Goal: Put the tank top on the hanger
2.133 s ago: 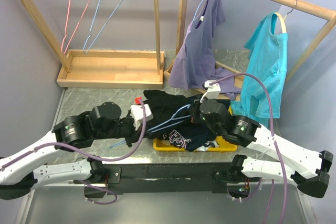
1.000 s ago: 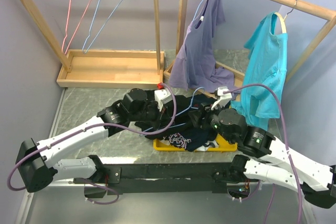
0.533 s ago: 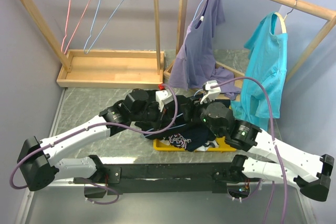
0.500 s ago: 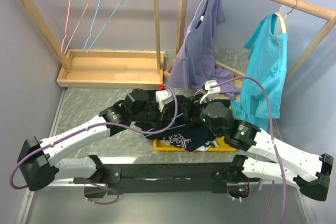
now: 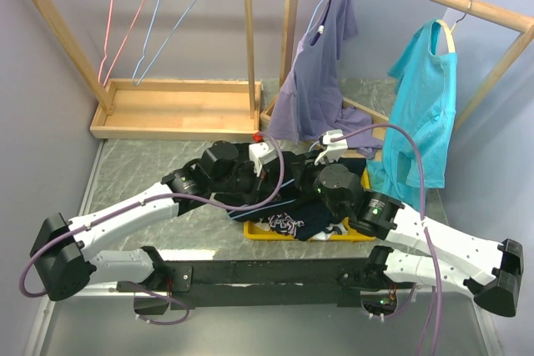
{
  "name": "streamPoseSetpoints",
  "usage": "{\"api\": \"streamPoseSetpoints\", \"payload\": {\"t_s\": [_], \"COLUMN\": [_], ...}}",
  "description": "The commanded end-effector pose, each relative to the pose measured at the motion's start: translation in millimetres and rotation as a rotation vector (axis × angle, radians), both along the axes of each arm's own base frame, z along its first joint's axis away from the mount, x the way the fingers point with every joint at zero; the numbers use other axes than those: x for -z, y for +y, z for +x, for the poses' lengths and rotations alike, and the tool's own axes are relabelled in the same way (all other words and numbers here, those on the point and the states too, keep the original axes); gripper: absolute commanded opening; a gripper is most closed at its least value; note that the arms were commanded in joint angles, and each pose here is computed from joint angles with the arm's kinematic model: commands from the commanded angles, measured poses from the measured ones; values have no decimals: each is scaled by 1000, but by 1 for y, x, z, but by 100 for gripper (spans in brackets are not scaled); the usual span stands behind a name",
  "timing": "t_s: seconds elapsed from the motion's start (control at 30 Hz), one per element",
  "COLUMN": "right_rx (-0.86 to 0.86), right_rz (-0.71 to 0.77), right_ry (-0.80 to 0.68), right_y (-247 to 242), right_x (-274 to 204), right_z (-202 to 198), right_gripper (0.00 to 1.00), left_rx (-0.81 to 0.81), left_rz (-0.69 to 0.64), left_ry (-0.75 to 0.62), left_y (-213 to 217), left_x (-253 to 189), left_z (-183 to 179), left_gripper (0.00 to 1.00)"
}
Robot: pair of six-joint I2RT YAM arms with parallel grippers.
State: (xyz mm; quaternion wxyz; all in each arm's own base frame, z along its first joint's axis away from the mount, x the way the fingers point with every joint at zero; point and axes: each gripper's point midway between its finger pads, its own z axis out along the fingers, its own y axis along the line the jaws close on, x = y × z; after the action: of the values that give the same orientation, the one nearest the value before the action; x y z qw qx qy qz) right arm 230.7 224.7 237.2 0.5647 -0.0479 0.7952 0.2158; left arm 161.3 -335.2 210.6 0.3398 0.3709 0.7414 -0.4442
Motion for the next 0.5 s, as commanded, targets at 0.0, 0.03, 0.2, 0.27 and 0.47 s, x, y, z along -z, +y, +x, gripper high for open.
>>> {"api": "streamPoseSetpoints", "payload": {"t_s": [0.0, 0.03, 0.2, 0.27, 0.47], "right_rx": [49, 55, 83, 94, 185], "right_rz": [32, 30, 10, -3, -19], "right_ry": [-18, -17, -26, -27, -26], "right_y": [-1, -2, -5, -6, -18], "right_x": [-2, -1, -1, 1, 1], "right_z": [8, 9, 12, 13, 19], "right_gripper": [34, 26, 0, 0, 0], "left_rx": [15, 10, -62, -110, -407], "left_rz": [-85, -81, -56, -63, -36], "left_ry": [-10, -7, 4, 1, 7], "left_y": [-11, -11, -8, -5, 22], "left_x": [-19, -18, -15, -19, -32], "left_z": [-1, 0, 10, 15, 49], "left_gripper": [1, 2, 35, 47, 64]}}
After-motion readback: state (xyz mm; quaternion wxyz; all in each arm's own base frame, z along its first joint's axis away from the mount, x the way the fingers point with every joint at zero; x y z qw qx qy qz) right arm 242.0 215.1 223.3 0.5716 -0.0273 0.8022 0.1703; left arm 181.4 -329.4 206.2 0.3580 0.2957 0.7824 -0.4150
